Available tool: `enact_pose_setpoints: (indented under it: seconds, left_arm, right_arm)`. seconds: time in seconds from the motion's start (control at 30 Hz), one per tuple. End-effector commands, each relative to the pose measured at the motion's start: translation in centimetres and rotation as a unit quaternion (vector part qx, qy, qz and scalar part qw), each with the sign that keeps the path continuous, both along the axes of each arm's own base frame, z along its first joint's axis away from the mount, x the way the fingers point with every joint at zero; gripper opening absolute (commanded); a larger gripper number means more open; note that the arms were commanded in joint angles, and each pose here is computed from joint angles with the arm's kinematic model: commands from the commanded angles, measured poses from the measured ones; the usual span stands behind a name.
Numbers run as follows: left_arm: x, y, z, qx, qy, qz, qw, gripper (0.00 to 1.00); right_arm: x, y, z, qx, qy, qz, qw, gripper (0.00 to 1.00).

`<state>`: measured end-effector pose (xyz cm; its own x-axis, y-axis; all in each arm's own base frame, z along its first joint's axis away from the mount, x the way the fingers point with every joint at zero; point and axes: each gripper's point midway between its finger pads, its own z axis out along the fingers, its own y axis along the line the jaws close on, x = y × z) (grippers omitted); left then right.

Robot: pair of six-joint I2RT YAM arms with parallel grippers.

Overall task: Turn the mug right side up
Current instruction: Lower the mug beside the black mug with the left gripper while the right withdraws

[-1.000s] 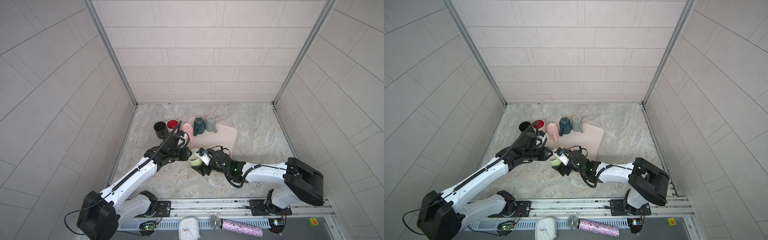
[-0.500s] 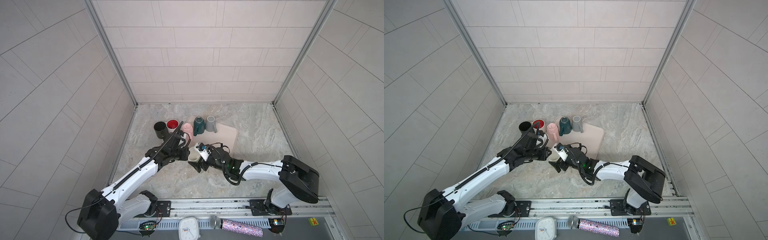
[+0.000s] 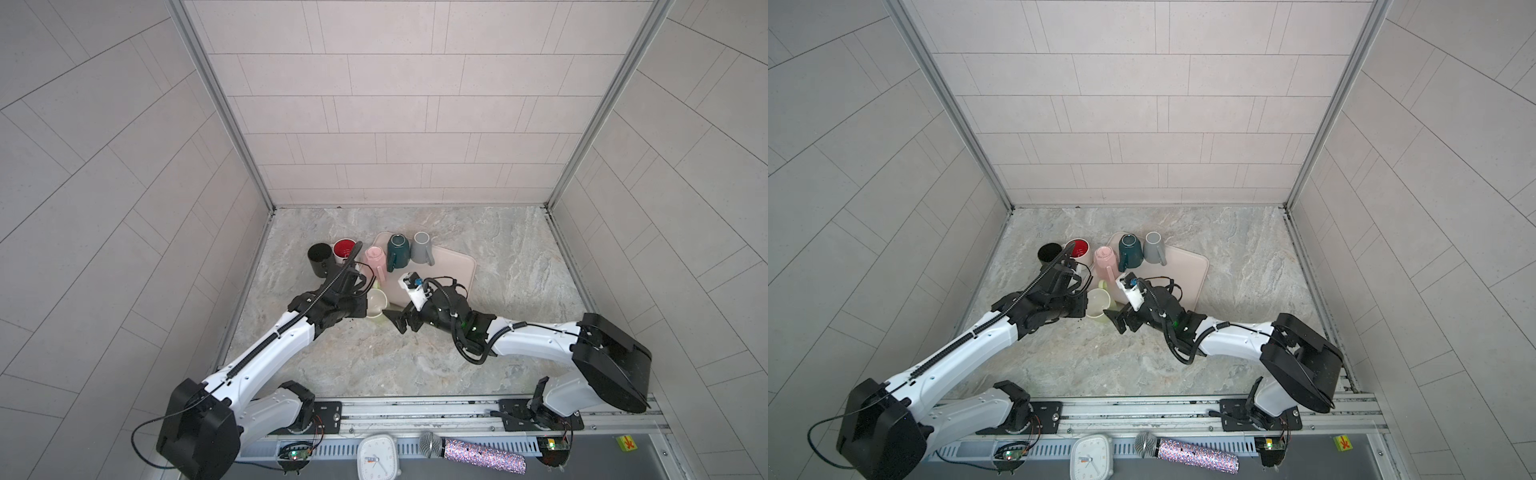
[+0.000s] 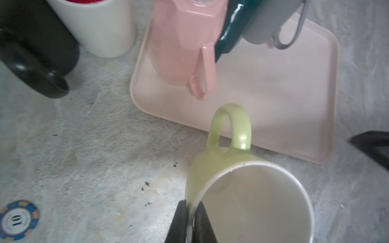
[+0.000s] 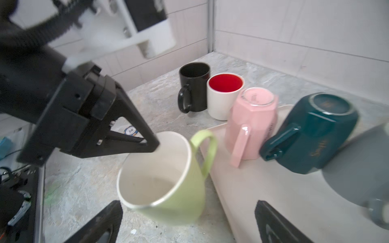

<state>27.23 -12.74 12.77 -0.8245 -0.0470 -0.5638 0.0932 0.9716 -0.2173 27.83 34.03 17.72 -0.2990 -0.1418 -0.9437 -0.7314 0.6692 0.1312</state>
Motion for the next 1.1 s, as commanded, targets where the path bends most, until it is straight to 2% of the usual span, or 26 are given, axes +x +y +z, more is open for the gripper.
enact_pose_setpoints:
  seconds: [0.0, 0.17, 0.33, 0.5, 0.77, 0.8, 0.9, 0.97, 1.07]
  left_arm:
    - [2.2, 2.9, 1.9, -0.001, -0.059, 0.076, 0.995, 0.00]
    - [3.5, 6.4, 1.9, 0.008, -0.064, 0.142, 0.988, 0.00]
    - [4.5, 9.7, 2.7, 0.037, -0.070, 0.192, 0.978, 0.00]
    - [5.7, 12.2, 2.6, 0.064, -0.063, 0.226, 0.970, 0.00]
    - [7.3, 13.2, 2.2, 0.081, -0.047, 0.243, 0.966, 0.00]
    - [7.5, 13.2, 2.0, 0.081, -0.043, 0.244, 0.965, 0.00]
    - [8.1, 12.6, 1.3, 0.070, -0.027, 0.240, 0.968, 0.00]
    - [8.3, 12.2, 1.0, 0.062, -0.013, 0.238, 0.969, 0.12]
    - [8.6, 11.2, 0.5, 0.045, 0.006, 0.219, 0.975, 0.13]
  right_arm:
    - [1.2, -3.9, 2.5, 0.014, 0.021, -0.065, 0.998, 1.00]
    - [1.1, -9.4, 3.4, -0.027, 0.031, -0.133, 0.990, 1.00]
    - [0.3, -13.2, 3.2, -0.038, 0.055, -0.167, 0.984, 1.00]
    - [-0.8, -15.2, 2.7, -0.036, 0.064, -0.178, 0.981, 1.00]
    - [-1.9, -16.8, 2.7, -0.042, 0.074, -0.183, 0.979, 1.00]
    - [-2.3, -17.1, 1.3, -0.054, 0.085, -0.183, 0.978, 1.00]
    - [-2.9, -17.3, 1.0, -0.059, 0.097, -0.176, 0.978, 1.00]
    - [-3.4, -17.2, 0.8, -0.062, 0.105, -0.166, 0.979, 1.00]
    - [-4.2, -17.4, 0.5, -0.067, 0.118, -0.156, 0.978, 1.00]
